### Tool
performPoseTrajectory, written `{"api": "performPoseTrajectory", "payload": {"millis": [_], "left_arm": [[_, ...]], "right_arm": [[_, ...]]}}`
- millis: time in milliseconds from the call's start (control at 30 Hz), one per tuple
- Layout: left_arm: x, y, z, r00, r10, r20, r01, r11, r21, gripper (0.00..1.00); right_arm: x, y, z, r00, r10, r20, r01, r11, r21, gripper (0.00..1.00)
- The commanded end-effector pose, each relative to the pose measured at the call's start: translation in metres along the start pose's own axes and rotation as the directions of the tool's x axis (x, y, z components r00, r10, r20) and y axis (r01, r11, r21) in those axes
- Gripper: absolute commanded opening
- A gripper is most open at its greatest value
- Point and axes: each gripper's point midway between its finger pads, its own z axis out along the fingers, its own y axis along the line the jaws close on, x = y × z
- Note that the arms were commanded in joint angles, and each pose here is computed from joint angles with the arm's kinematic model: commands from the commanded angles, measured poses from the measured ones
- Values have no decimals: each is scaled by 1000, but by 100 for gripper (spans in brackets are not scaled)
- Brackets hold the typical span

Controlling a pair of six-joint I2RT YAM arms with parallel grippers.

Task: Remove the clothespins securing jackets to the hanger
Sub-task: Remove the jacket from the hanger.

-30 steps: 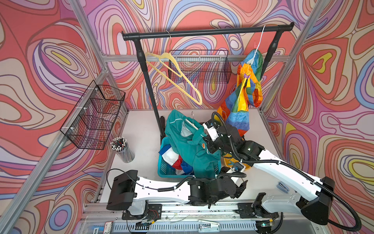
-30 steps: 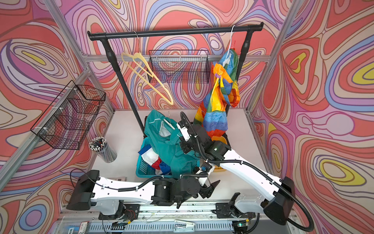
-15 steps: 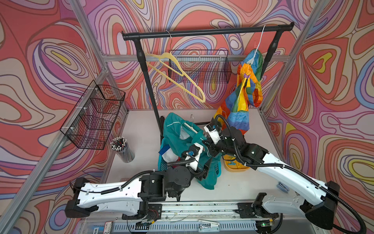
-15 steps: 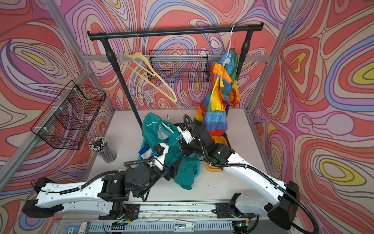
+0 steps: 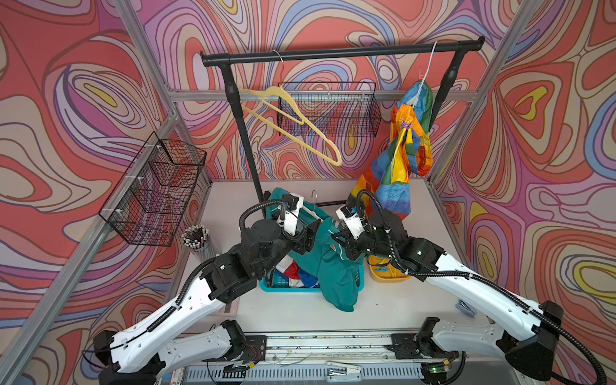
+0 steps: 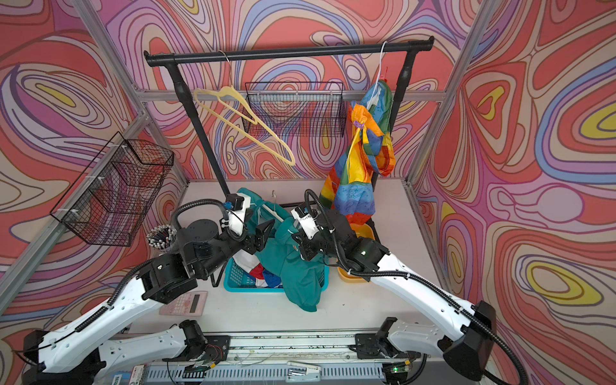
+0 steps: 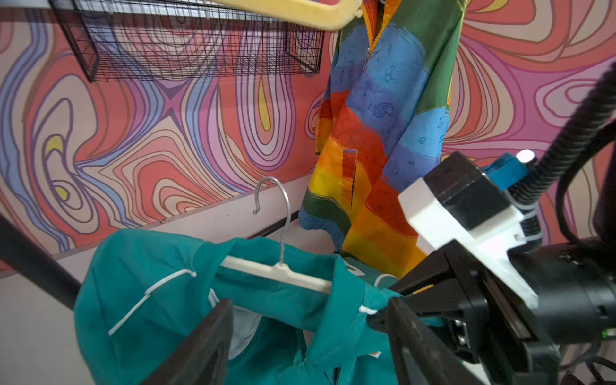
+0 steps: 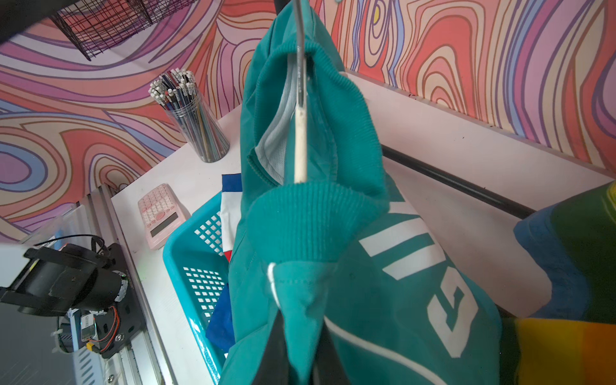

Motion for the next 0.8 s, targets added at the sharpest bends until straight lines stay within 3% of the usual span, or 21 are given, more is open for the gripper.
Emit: {"api": "performPoseTrajectory", "payload": {"millis": [0, 300, 500, 767], "left_arm": [[10, -12, 14, 997, 8, -82, 4, 990, 139, 69], [23, 4, 55, 989, -16, -150, 40, 987, 155, 53], [27, 4, 66, 985, -18, -173, 49, 983, 176, 24], [22, 6, 63, 990, -19, -141, 42, 985, 166, 0]], "right_arm": [[-24, 10, -10, 995, -7, 95, 12, 999, -49, 0], [-25, 13, -13, 995, -7, 103, 13, 998, -61, 0], [-23, 13, -14, 995, -8, 101, 14, 998, -62, 0], [-23, 9, -17, 994, -2, 111, 6, 999, -38, 0]]}}
